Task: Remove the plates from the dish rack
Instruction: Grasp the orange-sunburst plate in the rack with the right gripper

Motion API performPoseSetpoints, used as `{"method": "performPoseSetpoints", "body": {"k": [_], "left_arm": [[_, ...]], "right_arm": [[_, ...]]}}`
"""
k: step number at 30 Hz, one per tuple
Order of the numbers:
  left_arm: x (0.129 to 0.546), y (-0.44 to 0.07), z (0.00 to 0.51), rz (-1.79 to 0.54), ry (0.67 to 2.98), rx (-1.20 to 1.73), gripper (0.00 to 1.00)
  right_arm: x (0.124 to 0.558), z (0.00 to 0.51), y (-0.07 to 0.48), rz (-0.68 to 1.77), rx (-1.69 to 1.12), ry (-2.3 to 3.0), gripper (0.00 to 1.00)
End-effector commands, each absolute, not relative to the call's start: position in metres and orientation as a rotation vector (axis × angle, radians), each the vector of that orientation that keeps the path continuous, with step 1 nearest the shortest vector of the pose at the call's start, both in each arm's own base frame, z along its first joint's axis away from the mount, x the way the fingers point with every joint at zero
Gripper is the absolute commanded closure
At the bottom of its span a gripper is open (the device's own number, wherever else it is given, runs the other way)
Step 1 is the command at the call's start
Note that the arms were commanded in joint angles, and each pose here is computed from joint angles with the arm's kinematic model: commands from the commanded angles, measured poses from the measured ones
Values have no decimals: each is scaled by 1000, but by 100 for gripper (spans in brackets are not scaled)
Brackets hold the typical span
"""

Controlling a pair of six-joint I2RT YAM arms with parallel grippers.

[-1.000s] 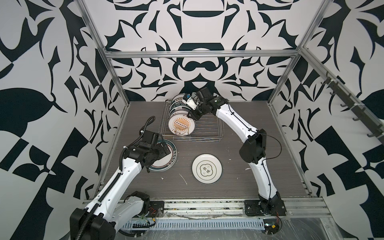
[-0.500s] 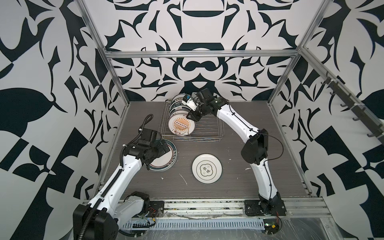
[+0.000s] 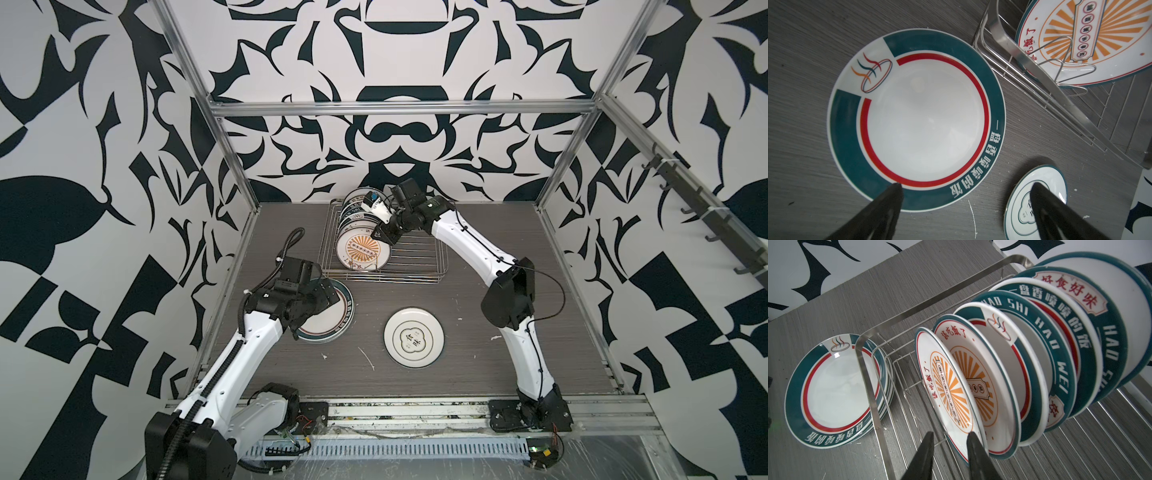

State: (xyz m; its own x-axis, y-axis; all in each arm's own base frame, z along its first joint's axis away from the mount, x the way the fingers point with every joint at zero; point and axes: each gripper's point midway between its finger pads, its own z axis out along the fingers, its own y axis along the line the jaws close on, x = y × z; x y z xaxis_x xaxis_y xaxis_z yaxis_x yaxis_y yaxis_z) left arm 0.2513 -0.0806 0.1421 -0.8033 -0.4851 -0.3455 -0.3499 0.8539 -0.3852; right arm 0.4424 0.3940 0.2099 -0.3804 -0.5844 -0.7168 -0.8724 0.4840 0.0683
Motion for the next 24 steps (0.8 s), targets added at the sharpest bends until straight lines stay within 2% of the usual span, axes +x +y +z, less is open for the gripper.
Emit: {"method": "performPoseSetpoints", "body": {"k": [1,24], "left_arm": [[250,-80,144,-433,2583,-620,1],[255,-83,139,-450,2599,-625,1]], "right_arm": [[448,241,400,568,-1199,1994,69],[460,217,404,558,-1214,2021,70]]}}
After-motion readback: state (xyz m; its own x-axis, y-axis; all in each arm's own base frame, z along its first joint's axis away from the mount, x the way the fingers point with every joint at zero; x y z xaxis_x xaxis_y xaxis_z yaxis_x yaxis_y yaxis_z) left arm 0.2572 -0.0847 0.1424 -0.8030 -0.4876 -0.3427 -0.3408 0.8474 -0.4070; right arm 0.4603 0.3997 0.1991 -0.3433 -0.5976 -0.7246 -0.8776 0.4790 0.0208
